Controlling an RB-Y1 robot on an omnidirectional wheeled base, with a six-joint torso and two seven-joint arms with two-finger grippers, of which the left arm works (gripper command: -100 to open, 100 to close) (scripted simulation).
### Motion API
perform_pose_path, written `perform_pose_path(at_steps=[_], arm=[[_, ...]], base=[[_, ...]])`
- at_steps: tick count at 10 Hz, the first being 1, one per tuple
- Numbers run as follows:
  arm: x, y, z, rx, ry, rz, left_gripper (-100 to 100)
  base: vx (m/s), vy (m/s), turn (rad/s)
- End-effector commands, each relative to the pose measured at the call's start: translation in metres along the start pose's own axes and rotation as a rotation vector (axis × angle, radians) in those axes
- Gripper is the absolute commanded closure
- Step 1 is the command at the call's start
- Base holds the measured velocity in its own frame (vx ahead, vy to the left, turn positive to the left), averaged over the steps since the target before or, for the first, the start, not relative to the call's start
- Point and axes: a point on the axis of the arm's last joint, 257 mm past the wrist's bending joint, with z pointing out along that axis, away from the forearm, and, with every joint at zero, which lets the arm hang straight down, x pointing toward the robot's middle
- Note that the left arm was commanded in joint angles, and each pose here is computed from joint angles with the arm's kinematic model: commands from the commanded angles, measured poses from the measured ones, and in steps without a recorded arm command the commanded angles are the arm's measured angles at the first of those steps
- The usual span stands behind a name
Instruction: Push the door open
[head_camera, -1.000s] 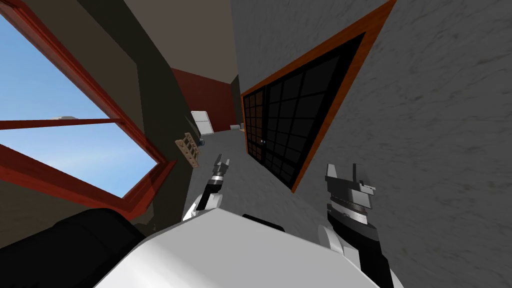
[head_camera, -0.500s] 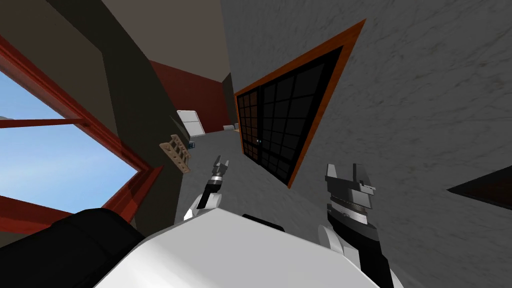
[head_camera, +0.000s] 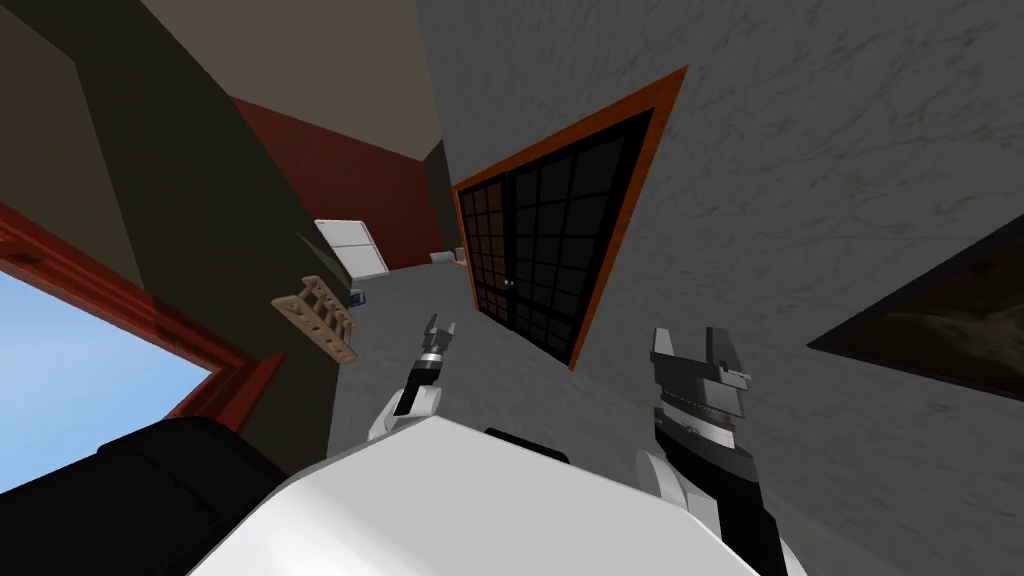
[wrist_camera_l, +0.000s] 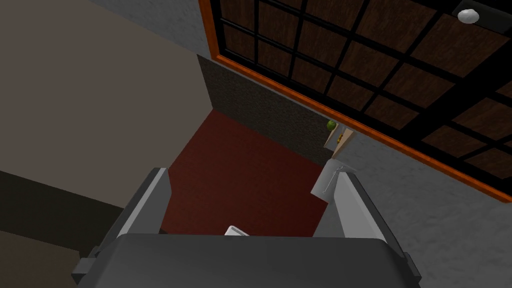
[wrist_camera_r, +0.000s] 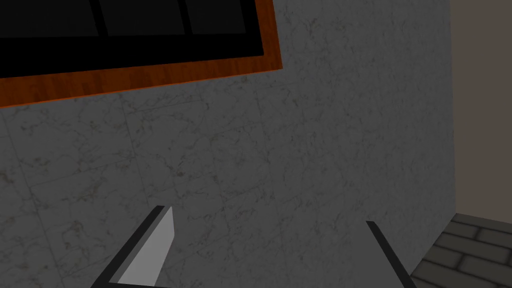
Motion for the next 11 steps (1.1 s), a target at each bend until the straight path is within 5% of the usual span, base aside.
perform_pose_path(at_steps=[1, 11], arm=[[-0.01, 0.005, -0.0004, -0.006, -0.015, -0.025, -100], [-0.067, 0.031, -0.0077, -0.023, -0.117, -0.172, -100]], base=[[-0.008, 0.095, -0.266], [0.022, 0.103, -0.215]])
